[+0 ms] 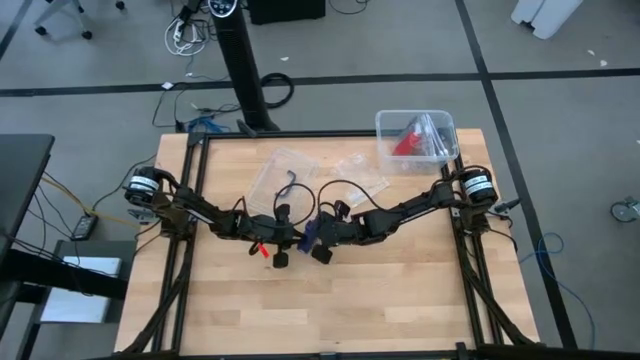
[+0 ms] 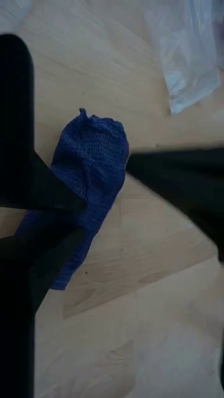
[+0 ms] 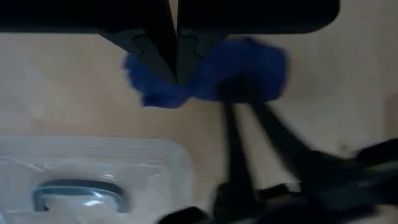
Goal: Roll bandage
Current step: Roll the blue bandage
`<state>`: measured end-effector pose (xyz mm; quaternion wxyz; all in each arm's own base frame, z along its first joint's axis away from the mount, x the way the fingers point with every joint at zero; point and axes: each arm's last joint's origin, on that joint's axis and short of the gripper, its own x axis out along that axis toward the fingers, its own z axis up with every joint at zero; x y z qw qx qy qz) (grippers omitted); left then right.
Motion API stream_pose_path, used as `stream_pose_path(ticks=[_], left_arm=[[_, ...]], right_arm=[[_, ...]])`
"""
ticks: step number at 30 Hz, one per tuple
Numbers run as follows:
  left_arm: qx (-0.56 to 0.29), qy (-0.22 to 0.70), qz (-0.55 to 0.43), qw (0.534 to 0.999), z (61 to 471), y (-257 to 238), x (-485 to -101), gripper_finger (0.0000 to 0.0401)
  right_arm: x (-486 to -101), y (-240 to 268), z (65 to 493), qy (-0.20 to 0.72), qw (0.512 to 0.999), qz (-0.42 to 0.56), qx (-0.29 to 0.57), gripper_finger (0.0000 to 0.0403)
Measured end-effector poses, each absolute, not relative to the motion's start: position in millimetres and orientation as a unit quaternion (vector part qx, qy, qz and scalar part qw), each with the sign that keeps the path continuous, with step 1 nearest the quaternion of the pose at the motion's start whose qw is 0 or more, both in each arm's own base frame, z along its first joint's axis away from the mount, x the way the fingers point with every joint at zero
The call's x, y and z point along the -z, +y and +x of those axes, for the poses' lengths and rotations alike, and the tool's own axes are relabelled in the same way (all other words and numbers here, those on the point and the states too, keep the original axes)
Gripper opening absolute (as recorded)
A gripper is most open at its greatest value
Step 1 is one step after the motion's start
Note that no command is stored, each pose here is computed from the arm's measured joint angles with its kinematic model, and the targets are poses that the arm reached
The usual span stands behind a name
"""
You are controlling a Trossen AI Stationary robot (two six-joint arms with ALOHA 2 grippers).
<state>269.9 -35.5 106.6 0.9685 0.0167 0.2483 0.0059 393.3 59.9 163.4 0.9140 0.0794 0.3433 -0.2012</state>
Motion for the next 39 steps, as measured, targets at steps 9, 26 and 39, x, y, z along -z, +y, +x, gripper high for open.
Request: stream_pose_path(ticks=[9, 26, 39], left_arm=[[-0.006, 0.249, 0.017, 0.968, 270, -35, -106, 0.0053], [-0.008, 0.249, 0.017, 0.968, 270, -35, -106, 0.0053], [-0.007, 0.244, 0.017, 0.97, 270, -35, -107, 0.0053]], right_arm=[[-160, 41, 394, 0.362, 0.904, 0.09, 0.206, 0.0], [-151, 56, 379, 0.39, 0.894, 0.098, 0.198, 0.0], [-145, 40, 401, 0.318, 0.925, 0.074, 0.194, 0.0]])
